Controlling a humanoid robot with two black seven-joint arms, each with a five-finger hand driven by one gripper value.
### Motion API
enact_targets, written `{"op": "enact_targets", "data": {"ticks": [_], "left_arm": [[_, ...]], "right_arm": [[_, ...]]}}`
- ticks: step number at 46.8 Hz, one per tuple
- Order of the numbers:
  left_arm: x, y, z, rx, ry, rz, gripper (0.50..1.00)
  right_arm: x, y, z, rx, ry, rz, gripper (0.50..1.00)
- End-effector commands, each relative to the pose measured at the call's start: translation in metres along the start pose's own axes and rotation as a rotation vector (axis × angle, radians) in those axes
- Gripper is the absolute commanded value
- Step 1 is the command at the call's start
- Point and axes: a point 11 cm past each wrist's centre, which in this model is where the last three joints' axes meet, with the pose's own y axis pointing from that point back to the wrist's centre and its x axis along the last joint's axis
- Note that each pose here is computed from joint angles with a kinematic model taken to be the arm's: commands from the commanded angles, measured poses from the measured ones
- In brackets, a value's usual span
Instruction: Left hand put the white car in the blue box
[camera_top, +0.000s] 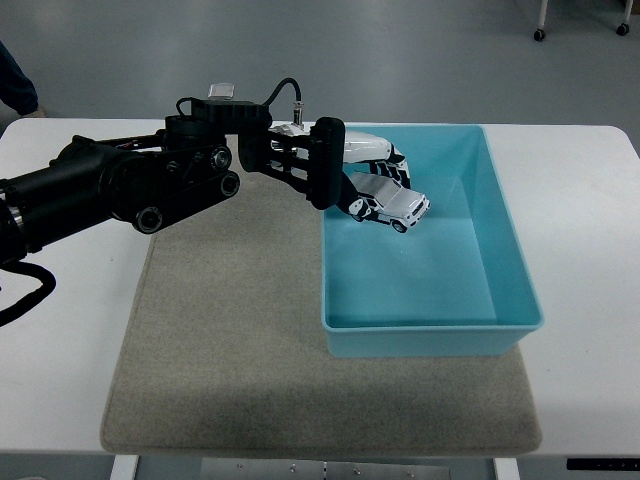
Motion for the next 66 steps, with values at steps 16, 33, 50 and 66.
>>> {"op": "enact_targets", "data": {"ticks": [16, 33, 50, 66], "left_arm": [[0.000, 0.000, 0.000, 0.001, -0.001, 0.002, 0.754], [0.016, 0.004, -0.002, 0.011, -0.015, 0.069, 0.926], [0.047, 0.016, -0.018, 0.055, -0.001, 0.182, 0.966], [0.075, 0.055, -0.085, 0.219, 0.163, 0.341, 0.994]], "right_arm": [[0.000, 0.000, 0.000, 0.000, 0.000, 0.001, 0.936], [0.000, 0.000, 0.000, 0.000, 0.001, 0.000, 0.936], [0.000, 0.000, 0.000, 0.000, 0.000, 0.000, 0.936], [0.000, 0.000, 0.000, 0.000, 0.000, 0.000, 0.936]]}}
